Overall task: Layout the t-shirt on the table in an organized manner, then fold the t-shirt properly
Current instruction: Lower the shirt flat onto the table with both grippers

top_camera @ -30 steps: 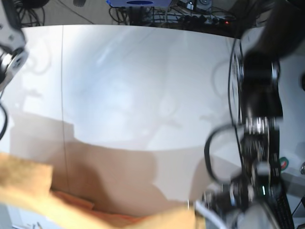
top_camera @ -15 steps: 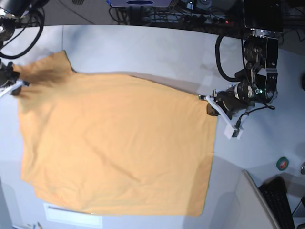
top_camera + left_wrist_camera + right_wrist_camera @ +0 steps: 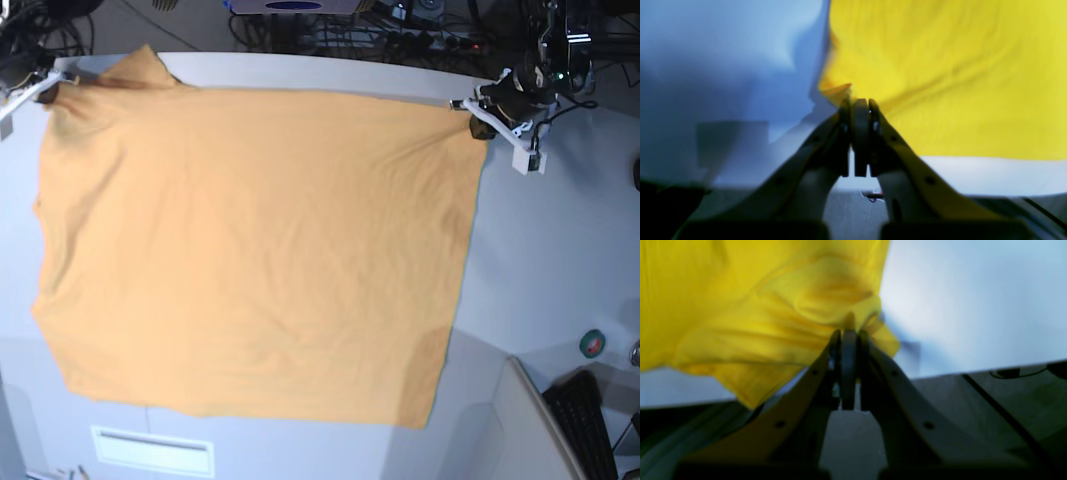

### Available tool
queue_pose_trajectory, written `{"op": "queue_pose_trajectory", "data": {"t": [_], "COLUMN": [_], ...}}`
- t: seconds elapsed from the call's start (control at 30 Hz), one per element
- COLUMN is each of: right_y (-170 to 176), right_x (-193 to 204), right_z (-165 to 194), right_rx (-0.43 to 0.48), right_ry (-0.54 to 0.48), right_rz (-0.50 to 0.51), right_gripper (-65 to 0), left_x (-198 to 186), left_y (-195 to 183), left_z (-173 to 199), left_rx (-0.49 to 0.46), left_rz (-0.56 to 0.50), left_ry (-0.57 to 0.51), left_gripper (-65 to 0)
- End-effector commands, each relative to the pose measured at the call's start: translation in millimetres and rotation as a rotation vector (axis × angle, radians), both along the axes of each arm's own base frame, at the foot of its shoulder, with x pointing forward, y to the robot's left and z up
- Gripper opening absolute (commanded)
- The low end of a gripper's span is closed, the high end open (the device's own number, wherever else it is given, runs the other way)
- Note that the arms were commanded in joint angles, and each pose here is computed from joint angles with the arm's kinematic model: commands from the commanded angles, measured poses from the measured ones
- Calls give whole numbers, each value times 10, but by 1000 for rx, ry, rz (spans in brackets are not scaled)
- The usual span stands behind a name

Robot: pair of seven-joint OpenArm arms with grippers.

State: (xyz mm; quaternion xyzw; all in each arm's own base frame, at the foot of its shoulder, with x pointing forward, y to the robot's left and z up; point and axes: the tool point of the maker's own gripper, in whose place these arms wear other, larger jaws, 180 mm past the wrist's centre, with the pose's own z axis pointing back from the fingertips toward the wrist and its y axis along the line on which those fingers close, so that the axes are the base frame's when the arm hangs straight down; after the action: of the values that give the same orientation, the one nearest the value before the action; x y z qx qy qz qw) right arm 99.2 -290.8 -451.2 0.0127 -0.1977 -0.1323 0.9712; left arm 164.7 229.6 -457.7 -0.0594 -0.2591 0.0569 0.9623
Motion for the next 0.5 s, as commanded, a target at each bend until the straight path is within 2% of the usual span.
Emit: {"op": "queue_pose_trajectory", "data": {"t": [0.0,0.1,0.2,0.3,0.47], "right_y": [-90,-82,-96,-88,-90], "right_x": [19,-2,57,169,495], "right_z": [125,241,365,492,593], "right_rx": [-42,-73,-103,-130,-129], "right_ry": [-27,-38,-67,-98,-122], "right_rz": [7,29,38,61,65], "right_gripper": [-650,-650,-650,-650,-650], "left_x": [67,-42,-26,52,333], "left_y": [14,-77,-10,94,79], "left_z": [139,212,349,498,682], "left_rx": [9,2,9,27,24], "left_rz": [-13,-15,39,78,74], "left_ry": [-60,-91,-139,-187,-268], "left_gripper": [-650,-650,-650,-650,-650]}}
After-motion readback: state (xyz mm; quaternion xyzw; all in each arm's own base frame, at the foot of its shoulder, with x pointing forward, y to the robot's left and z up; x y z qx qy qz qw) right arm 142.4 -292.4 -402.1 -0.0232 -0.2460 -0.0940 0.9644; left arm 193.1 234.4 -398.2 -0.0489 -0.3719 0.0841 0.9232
